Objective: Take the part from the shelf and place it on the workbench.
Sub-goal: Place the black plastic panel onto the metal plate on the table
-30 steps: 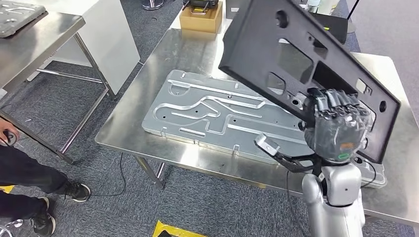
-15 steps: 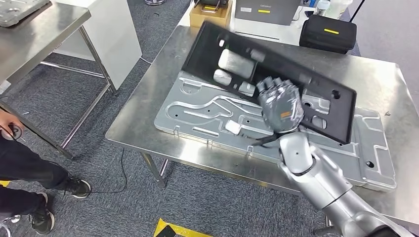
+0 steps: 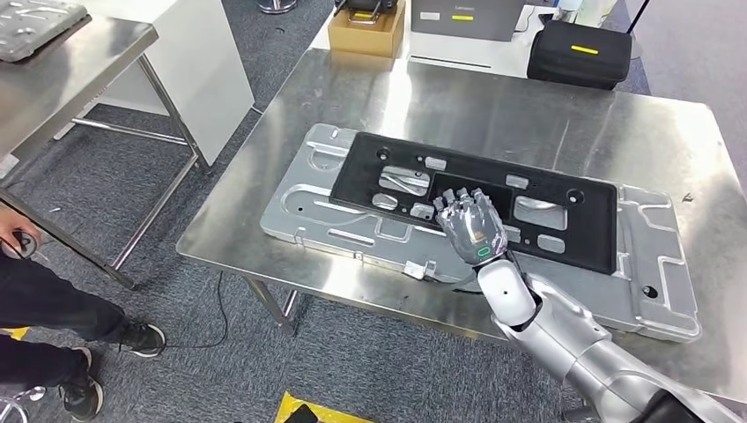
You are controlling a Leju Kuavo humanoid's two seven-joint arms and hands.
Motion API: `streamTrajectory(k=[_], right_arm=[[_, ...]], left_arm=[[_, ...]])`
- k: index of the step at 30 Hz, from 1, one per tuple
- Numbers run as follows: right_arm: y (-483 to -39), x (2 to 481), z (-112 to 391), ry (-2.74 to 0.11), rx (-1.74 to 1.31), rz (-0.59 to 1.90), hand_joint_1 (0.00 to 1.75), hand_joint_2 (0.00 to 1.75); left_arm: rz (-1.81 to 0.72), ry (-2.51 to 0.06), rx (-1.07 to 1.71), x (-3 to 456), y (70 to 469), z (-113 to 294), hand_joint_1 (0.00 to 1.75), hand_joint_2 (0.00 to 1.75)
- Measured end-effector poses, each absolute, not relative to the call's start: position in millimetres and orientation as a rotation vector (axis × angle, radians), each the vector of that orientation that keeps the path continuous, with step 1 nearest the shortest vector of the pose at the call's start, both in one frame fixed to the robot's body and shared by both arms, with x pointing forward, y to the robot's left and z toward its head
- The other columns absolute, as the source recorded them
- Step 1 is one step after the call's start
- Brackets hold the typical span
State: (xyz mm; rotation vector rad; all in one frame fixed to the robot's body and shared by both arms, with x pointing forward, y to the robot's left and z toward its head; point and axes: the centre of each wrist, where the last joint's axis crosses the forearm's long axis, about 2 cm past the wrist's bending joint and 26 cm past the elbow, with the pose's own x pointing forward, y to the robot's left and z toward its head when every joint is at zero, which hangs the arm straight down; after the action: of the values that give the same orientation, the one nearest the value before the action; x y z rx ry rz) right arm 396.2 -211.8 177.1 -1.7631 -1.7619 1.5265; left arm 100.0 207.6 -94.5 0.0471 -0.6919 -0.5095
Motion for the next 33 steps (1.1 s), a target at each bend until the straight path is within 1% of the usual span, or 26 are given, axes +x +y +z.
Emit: streamTrajectory(k=[9, 14, 17, 26, 33], right_arm=[[-208, 392, 155, -1.628, -1.723, 1.598, 1.7, 1.75], [-207, 391, 147, -1.551, -1.695, 1.637, 1.59, 1.75], [-203, 391, 144, -1.493, -1.67, 1.657, 1.59, 1.75], [-188, 391, 144, -1.486, -1.637, 1.645, 1.59, 1.75], [-187, 391, 141, -1.474, -1.629, 1.647, 1.56, 1.75]], left_arm=[[-0.511, -0.693, 0.047, 100, 208, -94, 0.0, 0.0], [-0.512, -0.695, 0.046, 101, 207, -94, 0.0, 0.0], [-0.512, -0.693, 0.045, 101, 207, -94, 0.0, 0.0], [-0.512, -0.693, 0.044, 101, 206, -94, 0.0, 0.0], [-0.512, -0.686, 0.043, 98, 207, -95, 0.0, 0.0]])
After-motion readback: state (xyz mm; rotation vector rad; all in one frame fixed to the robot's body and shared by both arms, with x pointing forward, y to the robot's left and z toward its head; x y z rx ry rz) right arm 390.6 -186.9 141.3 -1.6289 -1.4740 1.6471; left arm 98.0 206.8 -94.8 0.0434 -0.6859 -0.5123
